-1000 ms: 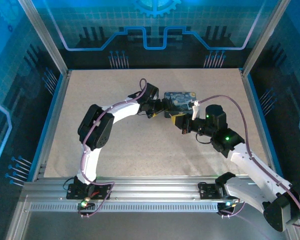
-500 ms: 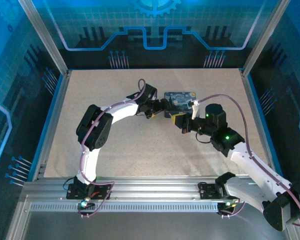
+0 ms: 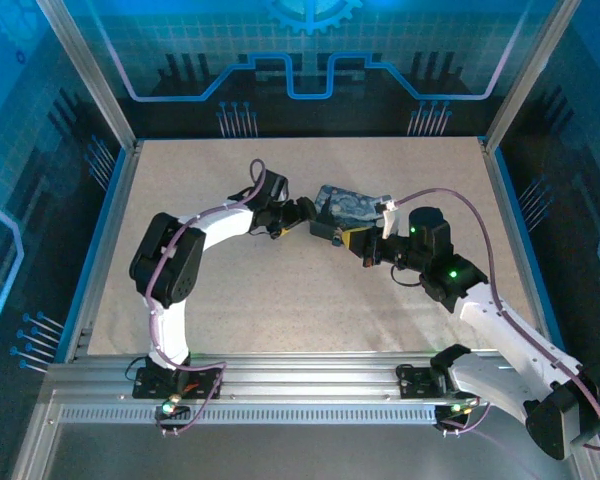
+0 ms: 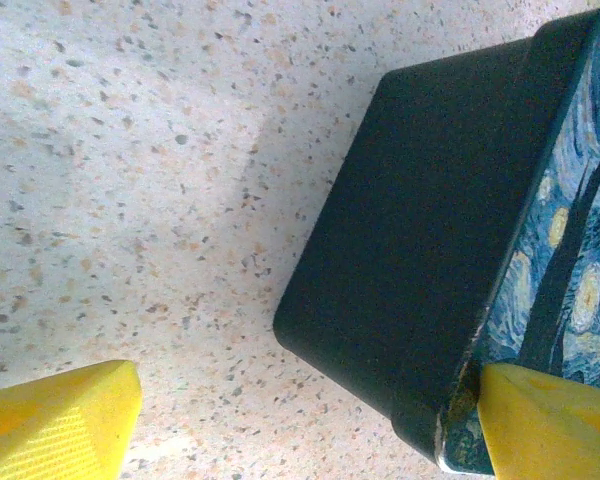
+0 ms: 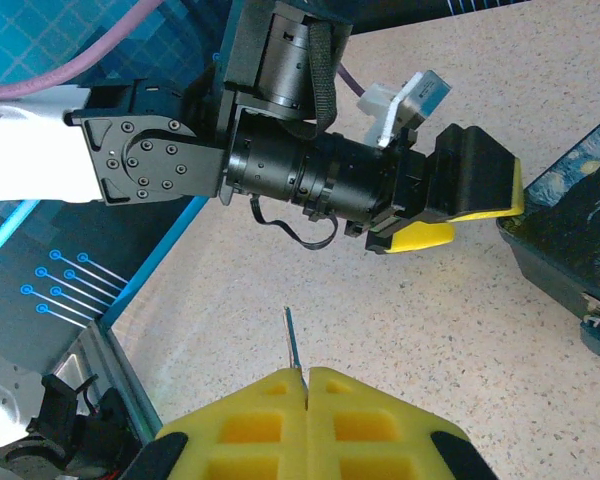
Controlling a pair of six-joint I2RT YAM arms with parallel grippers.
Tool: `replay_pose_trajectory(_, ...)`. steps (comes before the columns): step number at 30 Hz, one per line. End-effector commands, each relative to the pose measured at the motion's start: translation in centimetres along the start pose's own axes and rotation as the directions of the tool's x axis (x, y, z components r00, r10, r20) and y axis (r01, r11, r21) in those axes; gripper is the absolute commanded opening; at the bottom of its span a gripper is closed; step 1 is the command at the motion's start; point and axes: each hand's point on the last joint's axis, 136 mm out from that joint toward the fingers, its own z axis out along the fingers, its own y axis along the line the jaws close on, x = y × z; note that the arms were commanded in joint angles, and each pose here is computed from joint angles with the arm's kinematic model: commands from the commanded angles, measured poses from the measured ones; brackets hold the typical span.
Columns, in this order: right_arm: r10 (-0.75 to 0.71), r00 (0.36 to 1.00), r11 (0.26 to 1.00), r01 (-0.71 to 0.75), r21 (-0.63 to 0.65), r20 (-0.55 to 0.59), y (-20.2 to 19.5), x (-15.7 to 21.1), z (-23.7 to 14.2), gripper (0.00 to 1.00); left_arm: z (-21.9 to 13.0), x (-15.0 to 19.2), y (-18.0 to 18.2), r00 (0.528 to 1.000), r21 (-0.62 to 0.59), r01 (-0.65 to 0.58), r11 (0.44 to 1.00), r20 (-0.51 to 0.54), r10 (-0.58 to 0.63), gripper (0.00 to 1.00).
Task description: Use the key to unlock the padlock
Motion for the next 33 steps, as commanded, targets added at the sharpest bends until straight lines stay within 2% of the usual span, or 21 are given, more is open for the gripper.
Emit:
replay_pose_trajectory(1, -0.01, 1.0, 1.0, 0.01, 0.012, 0.014, -0.1, -0.8, -0.2, 0.0, -0.5, 1.2, 5.6, 0.999, -0.173, 0.024, 0.985, -0.037, -0.031, 0.88)
replay_pose_trajectory(6, 0.004, 1.0, 1.0, -0.004, 0.03, -0.015, -0.7, -0.1, 0.1, 0.0, -1.4, 0.4, 6.2, 0.999, -0.172, 0.022, 0.985, -0.023, -0.026, 0.88)
replay_pose_trajectory(16, 0.092, 0.992, 0.996, -0.091, 0.013, -0.08, -3.0, 1.2, 1.8, 0.01, -3.4, -0.7, 4.9, 1.0, -0.13, -0.017, 0.991, 0.019, 0.02, 0.89)
replay_pose_trajectory(21, 0.178, 0.982, 0.983, -0.179, -0.026, -0.06, -5.3, 0.2, 3.2, 0.0, -6.2, -2.0, 2.3, 0.984, -0.031, -0.119, 0.992, 0.133, 0.122, 0.93)
replay_pose_trajectory(25, 0.186, 0.979, 0.981, -0.19, -0.043, -0.077, -6.6, -0.5, 5.1, 0.0, -8.6, -2.5, 1.1, 0.956, 0.005, -0.202, 0.979, 0.217, 0.196, 0.95)
replay_pose_trajectory(33, 0.228, 0.971, 0.972, -0.231, -0.036, -0.074, -10.5, -2.5, 9.3, 0.0, -10.7, 0.8, -1.1, 0.909, 0.178, -0.355, 0.918, 0.293, 0.295, 0.95)
